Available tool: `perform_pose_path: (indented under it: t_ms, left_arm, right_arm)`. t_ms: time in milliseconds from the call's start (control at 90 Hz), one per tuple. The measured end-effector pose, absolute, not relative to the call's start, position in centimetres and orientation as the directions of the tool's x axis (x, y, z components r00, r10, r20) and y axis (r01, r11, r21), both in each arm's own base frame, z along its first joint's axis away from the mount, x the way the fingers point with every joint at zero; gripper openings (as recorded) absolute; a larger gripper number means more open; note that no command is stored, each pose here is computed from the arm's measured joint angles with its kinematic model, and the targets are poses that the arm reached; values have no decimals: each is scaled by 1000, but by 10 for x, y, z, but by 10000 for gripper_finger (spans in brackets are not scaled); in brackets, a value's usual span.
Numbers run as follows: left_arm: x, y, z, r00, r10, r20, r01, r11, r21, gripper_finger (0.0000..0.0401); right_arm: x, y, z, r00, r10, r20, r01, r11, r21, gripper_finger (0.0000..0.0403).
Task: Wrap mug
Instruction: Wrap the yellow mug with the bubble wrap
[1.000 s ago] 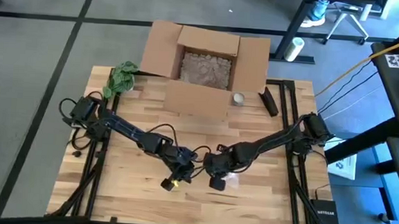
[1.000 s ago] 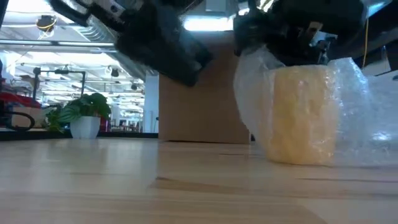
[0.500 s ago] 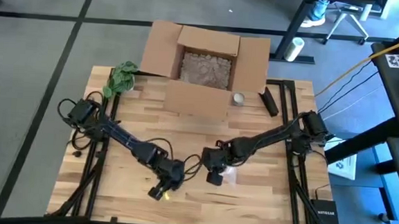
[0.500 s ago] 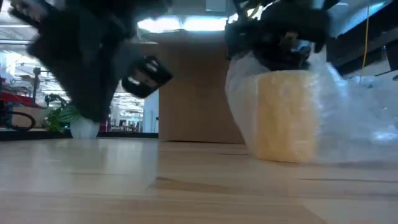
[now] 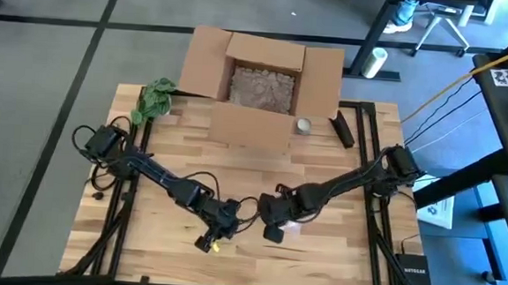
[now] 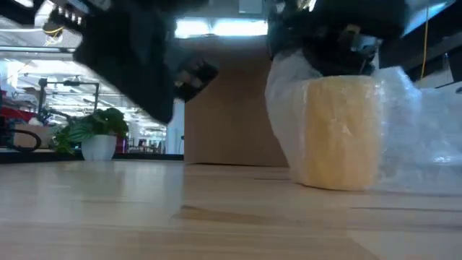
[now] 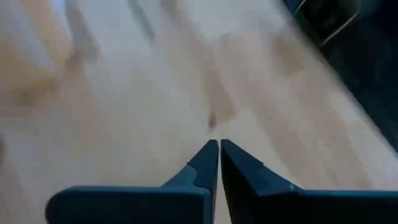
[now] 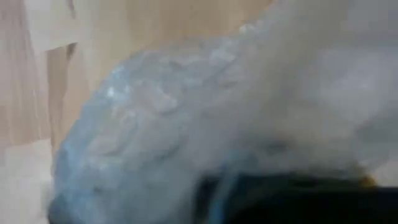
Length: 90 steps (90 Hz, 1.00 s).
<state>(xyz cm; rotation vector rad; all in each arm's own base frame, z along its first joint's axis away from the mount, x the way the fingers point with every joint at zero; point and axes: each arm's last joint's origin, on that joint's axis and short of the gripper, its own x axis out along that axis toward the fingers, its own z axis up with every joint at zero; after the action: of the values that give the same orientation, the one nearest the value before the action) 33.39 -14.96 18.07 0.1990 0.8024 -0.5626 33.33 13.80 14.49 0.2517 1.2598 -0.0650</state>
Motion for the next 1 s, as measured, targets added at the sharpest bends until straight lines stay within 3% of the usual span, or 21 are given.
perform_pose_path:
  t_ms: [367, 689, 1000]
  left_arm:
    - [310, -165, 250, 693, -503, -517, 650, 746, 145, 0]
    - [277, -159, 259, 710, -232, -665, 466, 863, 196, 0]
    - [270, -170, 259, 703, -249, -666, 478, 859, 184, 0]
  right_arm:
    - [345, 106, 145, 300, 123, -946, 176, 968, 181, 0]
    - [362, 66, 148, 351, 119, -929, 208, 957, 201, 0]
    - [357, 87, 148, 334, 139, -932, 180, 961, 208, 0]
